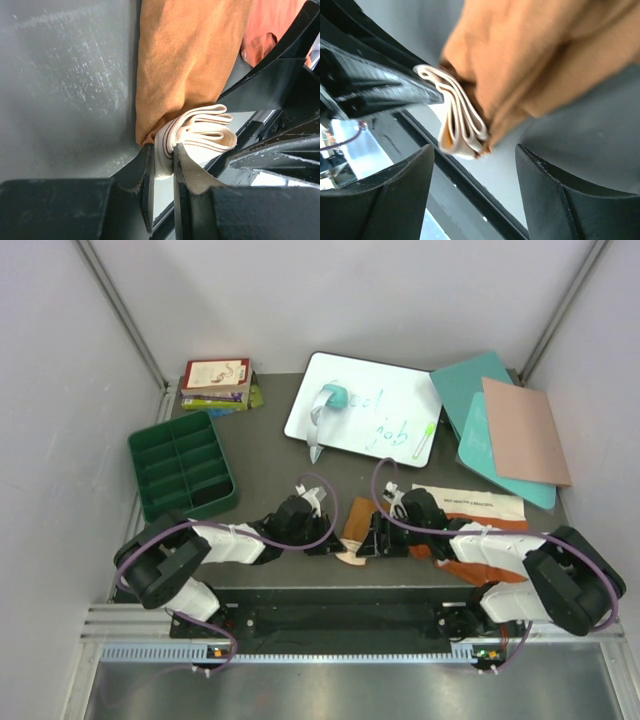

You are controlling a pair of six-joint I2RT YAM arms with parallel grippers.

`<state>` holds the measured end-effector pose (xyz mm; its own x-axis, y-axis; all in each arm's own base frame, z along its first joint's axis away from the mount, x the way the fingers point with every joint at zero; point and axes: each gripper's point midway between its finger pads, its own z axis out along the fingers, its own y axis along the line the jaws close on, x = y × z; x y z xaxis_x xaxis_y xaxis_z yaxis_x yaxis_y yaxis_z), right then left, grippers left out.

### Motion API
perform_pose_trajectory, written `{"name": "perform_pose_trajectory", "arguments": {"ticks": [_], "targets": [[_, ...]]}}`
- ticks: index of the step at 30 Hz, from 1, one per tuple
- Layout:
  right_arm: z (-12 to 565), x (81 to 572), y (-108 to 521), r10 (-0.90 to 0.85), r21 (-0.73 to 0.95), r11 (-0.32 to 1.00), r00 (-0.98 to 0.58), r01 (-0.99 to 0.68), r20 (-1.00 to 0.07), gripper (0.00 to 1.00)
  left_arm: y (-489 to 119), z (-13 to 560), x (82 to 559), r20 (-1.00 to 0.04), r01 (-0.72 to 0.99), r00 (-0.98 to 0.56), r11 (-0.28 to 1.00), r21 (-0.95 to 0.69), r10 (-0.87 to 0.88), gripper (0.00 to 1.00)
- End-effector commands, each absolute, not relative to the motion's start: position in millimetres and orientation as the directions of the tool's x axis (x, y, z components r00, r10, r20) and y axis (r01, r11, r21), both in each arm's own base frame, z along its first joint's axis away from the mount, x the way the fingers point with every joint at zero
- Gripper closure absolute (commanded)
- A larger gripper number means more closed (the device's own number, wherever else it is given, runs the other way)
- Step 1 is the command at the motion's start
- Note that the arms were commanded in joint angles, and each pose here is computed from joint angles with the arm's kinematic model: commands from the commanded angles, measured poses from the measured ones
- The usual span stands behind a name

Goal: Roll the underwear
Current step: Roll the underwear to the corner of the board.

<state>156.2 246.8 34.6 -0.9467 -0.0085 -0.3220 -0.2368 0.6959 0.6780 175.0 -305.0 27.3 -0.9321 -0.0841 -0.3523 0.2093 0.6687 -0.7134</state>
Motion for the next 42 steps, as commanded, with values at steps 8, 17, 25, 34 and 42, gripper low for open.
{"name": "perform_pose_trajectory", "arguments": {"ticks": [8, 17, 25, 34, 42], "targets": [[2.3, 159.5, 246.7, 0.009, 0.674, 0.712, -0.958, -0.196, -0.288, 0.53, -305.3, 9.5, 175.4, -0.315, 0.112, -0.936, 0.714, -0.691, -0.157, 0.93], [-18.2, 164.0, 226.9, 0.017, 0.564, 0.816, -0.97, -0.126, -0.241, 1.0, -300.1, 29.2, 181.6, -0.399, 0.158, -0.898, 0.709, -0.687, -0.186, 0.49], [-12.4, 144.5, 239.4, -0.108, 0.676, 0.717, -0.985, -0.169, -0.133, 1.0, -286.9, 34.1, 178.0, -0.466, 0.222, -0.869, 0.709, -0.669, -0.168, 0.38], [-14.8, 132.5, 249.5, -0.175, 0.738, 0.655, -0.983, -0.164, -0.063, 1.0, -296.2, 37.5, 179.6, -0.491, 0.267, -0.851, 0.649, -0.712, -0.189, 0.38], [-11.7, 132.6, 251.9, -0.189, 0.746, 0.644, -0.98, -0.169, -0.06, 1.0, -300.2, 22.9, 178.1, -0.478, 0.267, -0.861, 0.642, -0.719, -0.176, 0.58]]}}
